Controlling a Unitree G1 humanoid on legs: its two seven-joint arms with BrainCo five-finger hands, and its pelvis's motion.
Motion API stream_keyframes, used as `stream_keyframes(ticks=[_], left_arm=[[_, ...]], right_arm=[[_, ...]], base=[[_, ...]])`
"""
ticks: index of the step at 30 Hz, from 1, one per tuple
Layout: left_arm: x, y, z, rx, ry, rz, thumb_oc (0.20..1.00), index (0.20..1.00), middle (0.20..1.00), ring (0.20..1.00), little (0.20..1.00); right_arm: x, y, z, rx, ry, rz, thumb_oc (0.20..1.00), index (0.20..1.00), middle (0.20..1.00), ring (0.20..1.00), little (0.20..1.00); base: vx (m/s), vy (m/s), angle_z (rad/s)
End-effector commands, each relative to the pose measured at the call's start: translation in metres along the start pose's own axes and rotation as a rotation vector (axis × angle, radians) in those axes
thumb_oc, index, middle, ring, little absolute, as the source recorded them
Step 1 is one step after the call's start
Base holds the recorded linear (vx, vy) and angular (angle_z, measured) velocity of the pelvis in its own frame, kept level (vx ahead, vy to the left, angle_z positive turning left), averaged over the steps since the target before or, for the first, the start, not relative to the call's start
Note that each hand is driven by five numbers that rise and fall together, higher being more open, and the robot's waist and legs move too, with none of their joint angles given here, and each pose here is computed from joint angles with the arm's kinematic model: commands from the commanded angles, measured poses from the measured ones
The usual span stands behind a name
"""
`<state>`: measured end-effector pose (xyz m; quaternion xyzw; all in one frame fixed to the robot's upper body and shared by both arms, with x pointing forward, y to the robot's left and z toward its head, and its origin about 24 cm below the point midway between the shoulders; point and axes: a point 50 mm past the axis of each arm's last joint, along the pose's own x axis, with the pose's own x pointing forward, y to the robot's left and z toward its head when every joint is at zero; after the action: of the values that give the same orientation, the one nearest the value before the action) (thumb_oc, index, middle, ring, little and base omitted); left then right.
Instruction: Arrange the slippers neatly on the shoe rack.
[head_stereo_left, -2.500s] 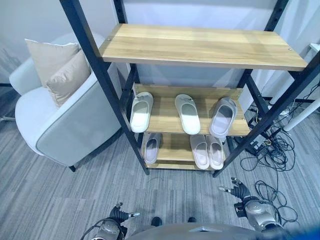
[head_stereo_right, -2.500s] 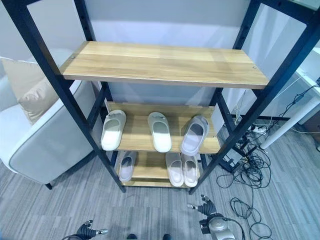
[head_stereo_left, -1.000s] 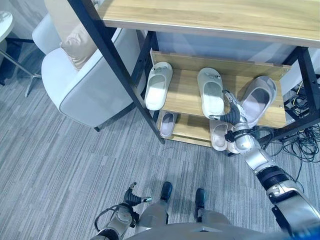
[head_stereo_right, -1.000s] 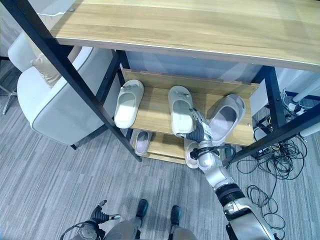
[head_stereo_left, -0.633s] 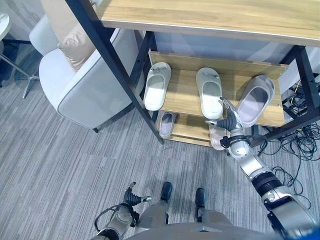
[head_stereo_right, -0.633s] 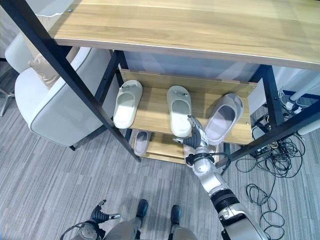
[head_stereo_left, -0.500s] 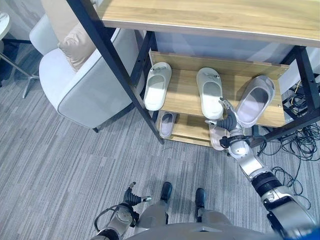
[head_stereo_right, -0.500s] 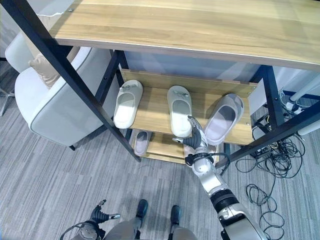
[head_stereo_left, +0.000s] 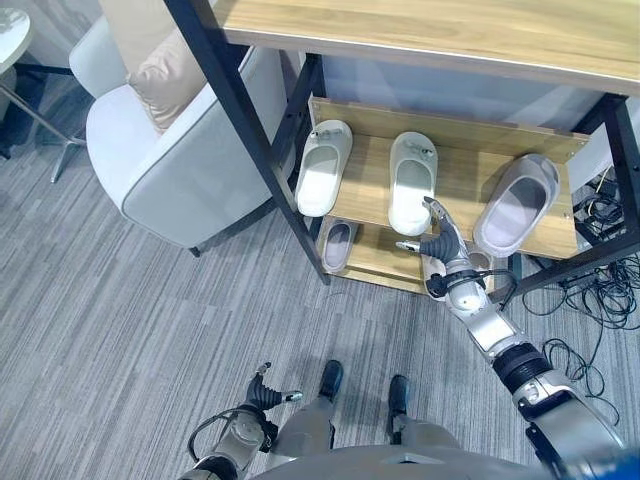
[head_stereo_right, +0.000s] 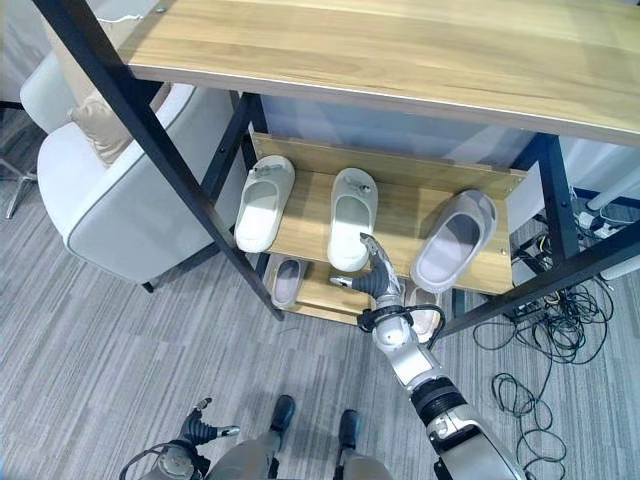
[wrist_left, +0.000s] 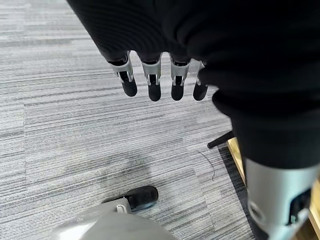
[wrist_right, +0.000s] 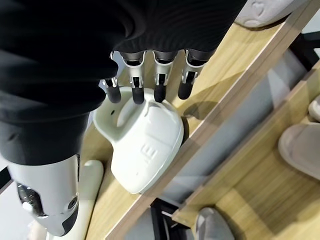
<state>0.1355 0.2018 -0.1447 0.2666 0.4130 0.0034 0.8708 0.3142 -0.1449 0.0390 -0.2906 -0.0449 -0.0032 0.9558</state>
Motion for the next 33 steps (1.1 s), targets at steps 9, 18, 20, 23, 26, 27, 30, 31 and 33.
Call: stream_keyframes(ticks=[9, 18, 20, 23, 26, 27, 30, 31, 33], left_arm=[[0.003, -0.013, 0.015, 0.004, -0.023, 0.006, 1.0, 1.0, 1.0, 1.0, 1.0], [0.004, -0.013, 0.02, 0.02, -0.044, 0.024, 1.0, 1.0, 1.0, 1.0, 1.0], [0.005, -0.009, 0.02, 0.014, -0.05, 0.032, 1.0, 1.0, 1.0, 1.0, 1.0], [0.005, -0.003, 0.017, 0.003, -0.043, 0.043, 1.0, 1.0, 1.0, 1.0, 1.0], [0.007, 0.0, 0.021, -0.006, -0.06, 0.052, 1.0, 1.0, 1.0, 1.0, 1.0], [0.007, 0.0, 0.022, -0.004, -0.062, 0.051, 1.0, 1.0, 1.0, 1.0, 1.0], [0.006, -0.003, 0.02, -0.007, -0.05, 0.04, 1.0, 1.0, 1.0, 1.0, 1.0], [0.006, -0.004, 0.02, -0.007, -0.046, 0.039, 1.0, 1.0, 1.0, 1.0, 1.0], [0.006, -0.005, 0.02, -0.009, -0.044, 0.039, 1.0, 1.0, 1.0, 1.0, 1.0]], right_arm=[[0.006, -0.013, 0.037, -0.057, -0.211, -0.127, 1.0, 1.0, 1.0, 1.0, 1.0], [0.022, -0.055, 0.052, -0.044, -0.261, -0.403, 1.0, 1.0, 1.0, 1.0, 1.0], [0.036, -0.072, 0.05, -0.026, -0.212, -0.465, 1.0, 1.0, 1.0, 1.0, 1.0], [0.054, -0.096, 0.051, -0.031, -0.171, -0.524, 1.0, 1.0, 1.0, 1.0, 1.0], [0.067, -0.123, 0.055, -0.065, -0.143, -0.562, 1.0, 1.0, 1.0, 1.0, 1.0], [0.068, -0.123, 0.052, -0.06, -0.116, -0.549, 1.0, 1.0, 1.0, 1.0, 1.0], [0.066, -0.115, 0.041, -0.077, -0.074, -0.506, 1.0, 1.0, 1.0, 1.0, 1.0], [0.064, -0.111, 0.038, -0.081, -0.068, -0.491, 0.542, 0.542, 0.542, 0.542, 0.542], [0.062, -0.106, 0.035, -0.085, -0.064, -0.473, 0.3, 0.3, 0.3, 0.3, 0.3]], base=[[0.0, 0.005, 0.01], [0.0, 0.0, 0.0], [0.0, 0.0, 0.0], [0.01, -0.021, 0.14], [0.01, 0.014, 0.1], [0.02, 0.013, 0.07], [0.01, -0.004, 0.19], [-0.01, 0.0, 0.19], [-0.01, 0.002, 0.03]])
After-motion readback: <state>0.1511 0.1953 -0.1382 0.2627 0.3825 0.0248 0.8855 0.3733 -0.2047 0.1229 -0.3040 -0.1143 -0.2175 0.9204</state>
